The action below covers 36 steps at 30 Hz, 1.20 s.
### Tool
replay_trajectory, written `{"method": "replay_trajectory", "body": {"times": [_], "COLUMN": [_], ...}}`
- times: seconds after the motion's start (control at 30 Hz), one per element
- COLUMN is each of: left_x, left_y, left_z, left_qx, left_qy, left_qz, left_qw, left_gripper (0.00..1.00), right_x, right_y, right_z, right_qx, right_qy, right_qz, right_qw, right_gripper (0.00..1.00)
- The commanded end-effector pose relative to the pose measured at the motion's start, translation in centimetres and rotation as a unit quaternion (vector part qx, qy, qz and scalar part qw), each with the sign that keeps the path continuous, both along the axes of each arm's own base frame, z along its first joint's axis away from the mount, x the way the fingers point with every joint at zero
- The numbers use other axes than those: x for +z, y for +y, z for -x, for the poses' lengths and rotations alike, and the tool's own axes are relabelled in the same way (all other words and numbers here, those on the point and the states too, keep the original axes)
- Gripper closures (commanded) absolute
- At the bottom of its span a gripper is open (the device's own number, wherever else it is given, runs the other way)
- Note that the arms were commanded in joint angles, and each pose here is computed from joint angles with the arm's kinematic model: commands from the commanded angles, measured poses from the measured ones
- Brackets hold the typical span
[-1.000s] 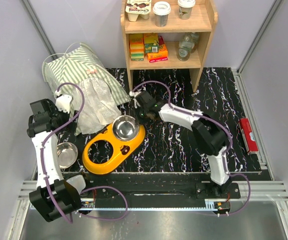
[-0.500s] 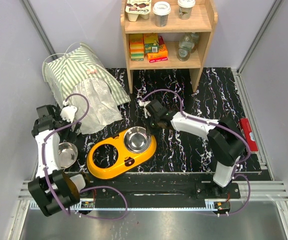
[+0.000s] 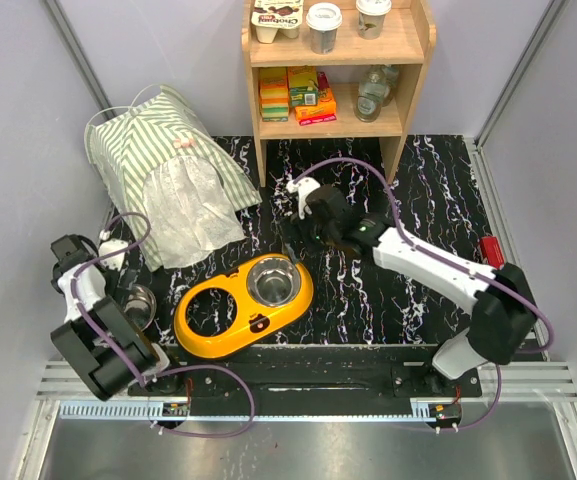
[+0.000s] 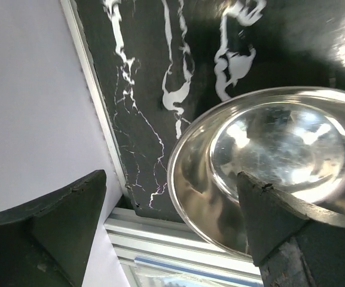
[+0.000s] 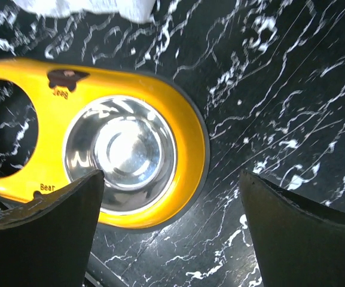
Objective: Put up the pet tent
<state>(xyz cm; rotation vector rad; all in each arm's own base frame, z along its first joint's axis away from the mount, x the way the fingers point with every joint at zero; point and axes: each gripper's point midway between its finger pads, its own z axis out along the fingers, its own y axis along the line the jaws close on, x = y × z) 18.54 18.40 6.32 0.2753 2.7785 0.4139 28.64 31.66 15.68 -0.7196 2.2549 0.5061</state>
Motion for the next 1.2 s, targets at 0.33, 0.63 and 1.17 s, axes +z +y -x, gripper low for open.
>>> {"method": "replay_trajectory", "body": {"times": [0.33,0.63,1.17], "left_x": [-4.1,7.9,5.9], "left_y": [1.0,-4.1,-23.7], "left_z": [0.5,-3.8,-2.0], "left_qx": [0.034,-0.023,-0.332], "left_qy": [0.004,-0.174,-0.046], "left_qz": [0.081,0.138,0.138], "left_qw": [0.996,0.975,0.932], "left_gripper": [1.0,1.0,1.0], "right_x": [4.3,4.3,4.0], "right_y": [-1.6,-2.3,-3.7], "right_z": [-0.8,-0.5,-0.1], "right_qx": [-0.028,-0.036,-0.053], "right_qy": [-0.083,-0.086,-0.099], "right_qz": [-0.023,-0.023,-0.021], "right_qw": [0.996,0.995,0.993], "right_gripper": [0.01,0.01,0.0]}}
